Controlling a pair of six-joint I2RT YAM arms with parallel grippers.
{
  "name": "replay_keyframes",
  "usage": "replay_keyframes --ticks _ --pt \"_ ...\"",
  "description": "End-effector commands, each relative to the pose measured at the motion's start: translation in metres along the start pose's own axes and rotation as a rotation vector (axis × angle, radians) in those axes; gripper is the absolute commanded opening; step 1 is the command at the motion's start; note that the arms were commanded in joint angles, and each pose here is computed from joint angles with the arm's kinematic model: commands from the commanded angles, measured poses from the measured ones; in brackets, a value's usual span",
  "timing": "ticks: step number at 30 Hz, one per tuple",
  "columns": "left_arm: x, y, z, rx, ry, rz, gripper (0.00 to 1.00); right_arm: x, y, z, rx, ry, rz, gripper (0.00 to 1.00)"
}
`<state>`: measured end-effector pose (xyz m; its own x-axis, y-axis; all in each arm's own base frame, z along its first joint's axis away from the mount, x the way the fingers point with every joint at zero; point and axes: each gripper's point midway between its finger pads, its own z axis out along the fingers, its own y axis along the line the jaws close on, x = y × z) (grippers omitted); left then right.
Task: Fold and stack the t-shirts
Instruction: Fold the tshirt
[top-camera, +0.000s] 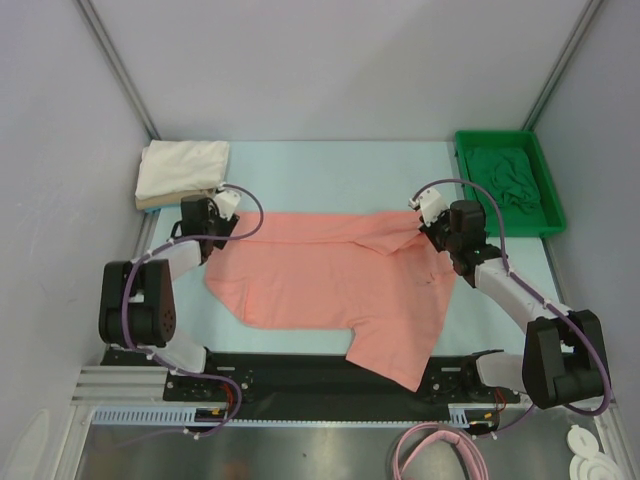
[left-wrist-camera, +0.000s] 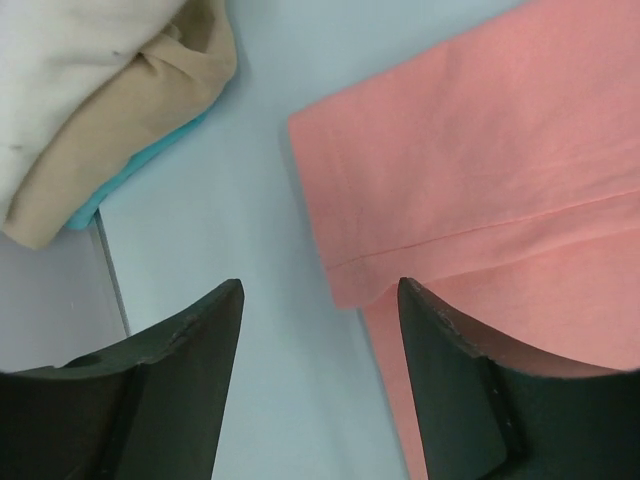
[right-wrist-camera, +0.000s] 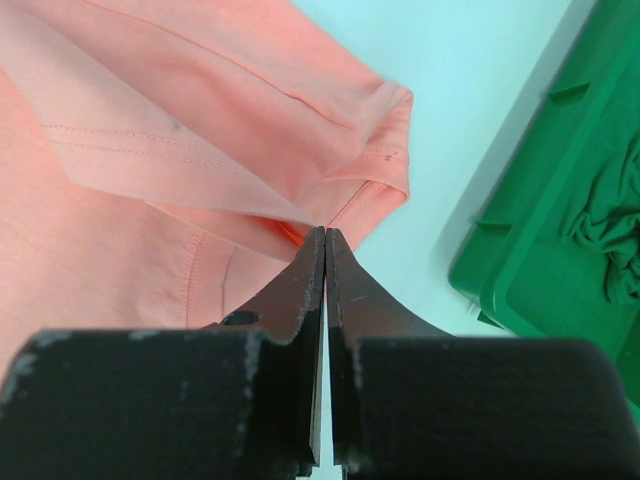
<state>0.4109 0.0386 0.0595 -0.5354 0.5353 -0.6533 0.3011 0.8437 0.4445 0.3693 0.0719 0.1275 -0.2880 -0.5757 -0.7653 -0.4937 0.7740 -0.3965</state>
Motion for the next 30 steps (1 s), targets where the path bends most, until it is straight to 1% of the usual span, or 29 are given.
replay_keyframes --ticks 1,2,4,5,6,7,8,10,12,13,14,16,17,19,20,21,24,26,27,30 --pt "-0.044 0.01 -0.038 -0.005 -0.164 -0.07 0.69 -0.005 0.004 0.002 -0.019 -0.02 0.0 0.0" --pt "-0.045 0.003 -0.045 0.023 -0.165 -0.097 0.7 -0.005 0.006 0.003 -0.027 -0.021 0.0 0.0" --pt "-0.061 -0.005 -0.06 0.064 -0.217 -0.115 0.7 -0.005 0.007 0.003 -0.029 -0.02 0.001 0.0" --pt "-0.06 -0.01 -0.063 0.084 -0.208 -0.148 0.7 -0.005 0.007 0.003 -0.03 -0.021 -0.001 0.0" --pt "-0.071 -0.023 -0.067 0.121 -0.229 -0.145 0.7 -0.006 0.008 0.002 -0.033 -0.022 -0.002 0.0" --pt "-0.075 -0.028 -0.069 0.15 -0.236 -0.157 0.7 -0.007 0.008 0.002 -0.032 -0.026 -0.002 0.0" --pt "-0.071 -0.039 -0.07 0.198 -0.214 -0.187 0.7 -0.007 0.008 0.002 -0.034 -0.027 -0.001 0.0" --pt "-0.077 -0.058 -0.07 0.287 -0.228 -0.206 0.69 -0.009 0.009 0.002 -0.039 -0.033 -0.003 0.0" --pt "-0.071 -0.072 -0.061 0.324 -0.207 -0.22 0.67 -0.009 0.01 0.003 -0.042 -0.031 -0.004 0.0" --pt "-0.073 -0.078 -0.059 0.349 -0.223 -0.222 0.66 -0.01 0.011 0.002 -0.045 -0.034 -0.006 0.0" --pt "-0.077 -0.08 -0.056 0.359 -0.245 -0.229 0.66 -0.012 0.011 0.002 -0.045 -0.041 -0.008 0.0" --pt "-0.07 -0.087 -0.05 0.375 -0.237 -0.245 0.66 -0.016 0.009 0.001 -0.038 -0.049 -0.002 0.0" --pt "-0.073 -0.087 -0.048 0.373 -0.256 -0.248 0.65 -0.018 0.009 0.001 -0.039 -0.053 0.001 0.0" --pt "-0.069 -0.089 -0.043 0.367 -0.257 -0.249 0.65 -0.019 0.008 0.002 -0.036 -0.053 0.004 0.0" --pt "-0.072 -0.086 -0.042 0.355 -0.28 -0.238 0.64 -0.021 0.006 0.005 -0.033 -0.052 -0.002 0.0" --pt "-0.067 -0.09 -0.042 0.359 -0.278 -0.241 0.64 -0.021 0.004 0.007 -0.029 -0.05 -0.006 0.0" --pt "-0.064 -0.099 -0.05 0.378 -0.353 -0.205 0.64 -0.028 -0.006 0.024 -0.001 -0.044 -0.026 0.0" --pt "-0.072 -0.098 -0.061 0.367 -0.434 -0.17 0.65 -0.032 -0.017 0.037 0.03 -0.04 -0.035 0.0" --pt "-0.065 -0.104 -0.064 0.383 -0.436 -0.167 0.66 -0.033 -0.022 0.05 0.039 -0.03 -0.026 0.0" --pt "-0.067 -0.101 -0.075 0.35 -0.489 -0.15 0.66 -0.044 -0.04 0.067 0.128 -0.01 0.006 0.0"
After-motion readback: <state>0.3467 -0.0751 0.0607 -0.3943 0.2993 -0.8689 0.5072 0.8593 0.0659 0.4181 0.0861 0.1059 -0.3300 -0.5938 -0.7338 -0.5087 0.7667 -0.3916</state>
